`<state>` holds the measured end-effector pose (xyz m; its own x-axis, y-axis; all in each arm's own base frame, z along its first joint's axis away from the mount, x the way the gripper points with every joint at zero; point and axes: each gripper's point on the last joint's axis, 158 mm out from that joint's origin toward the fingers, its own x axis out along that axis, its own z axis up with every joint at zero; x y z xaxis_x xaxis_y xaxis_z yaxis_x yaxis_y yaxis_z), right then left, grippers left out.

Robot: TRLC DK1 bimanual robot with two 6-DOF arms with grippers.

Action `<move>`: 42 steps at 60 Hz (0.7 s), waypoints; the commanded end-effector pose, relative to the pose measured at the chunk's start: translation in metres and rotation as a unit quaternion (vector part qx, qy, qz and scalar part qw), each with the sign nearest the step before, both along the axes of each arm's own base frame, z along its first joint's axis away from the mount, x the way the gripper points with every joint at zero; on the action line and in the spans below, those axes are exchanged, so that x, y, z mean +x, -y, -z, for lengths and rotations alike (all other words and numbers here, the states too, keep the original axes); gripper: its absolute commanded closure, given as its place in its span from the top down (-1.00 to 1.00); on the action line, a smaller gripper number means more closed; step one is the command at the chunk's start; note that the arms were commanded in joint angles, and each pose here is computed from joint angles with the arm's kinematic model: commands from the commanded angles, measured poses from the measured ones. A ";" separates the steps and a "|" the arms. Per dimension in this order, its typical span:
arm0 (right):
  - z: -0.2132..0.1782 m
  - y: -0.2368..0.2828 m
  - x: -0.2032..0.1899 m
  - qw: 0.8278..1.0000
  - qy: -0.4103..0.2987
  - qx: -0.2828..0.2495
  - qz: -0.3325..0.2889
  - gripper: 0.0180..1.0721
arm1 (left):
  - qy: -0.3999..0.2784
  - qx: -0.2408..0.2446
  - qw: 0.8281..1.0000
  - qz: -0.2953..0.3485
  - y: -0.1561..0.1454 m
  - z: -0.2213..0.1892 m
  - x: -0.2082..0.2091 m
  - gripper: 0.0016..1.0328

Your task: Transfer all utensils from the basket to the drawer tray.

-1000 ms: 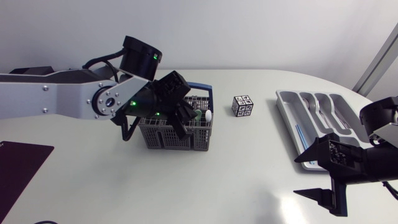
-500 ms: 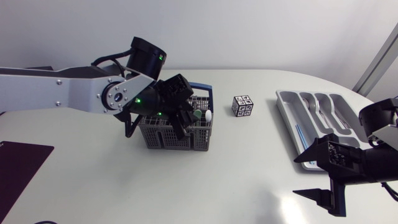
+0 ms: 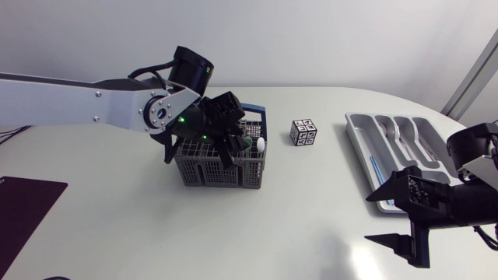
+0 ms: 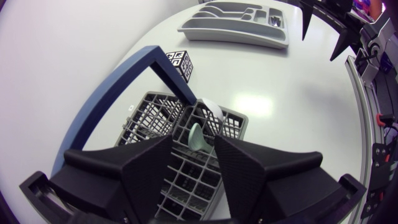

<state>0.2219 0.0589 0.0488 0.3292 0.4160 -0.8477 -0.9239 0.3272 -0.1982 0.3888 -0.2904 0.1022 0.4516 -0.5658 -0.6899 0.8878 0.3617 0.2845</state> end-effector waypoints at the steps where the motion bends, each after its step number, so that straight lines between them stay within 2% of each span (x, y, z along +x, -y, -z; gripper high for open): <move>1: 0.008 -0.004 -0.004 1.000 -0.014 0.008 -0.004 0.91 | 0.000 0.003 1.000 0.012 0.003 0.002 0.007 -0.05; 27: 0.003 -0.016 0.004 1.000 -0.016 0.025 -0.002 0.91 | -0.012 0.008 1.000 0.016 0.007 0.008 0.011 -0.09; 37: 0.000 -0.024 0.005 0.999 -0.016 0.031 -0.006 0.91 | -0.022 0.014 1.000 0.017 0.006 0.015 0.008 -0.48; 42: 0.001 -0.025 0.006 0.999 -0.013 0.032 -0.006 0.91 | -0.027 0.017 0.999 0.017 0.005 0.019 0.006 -0.50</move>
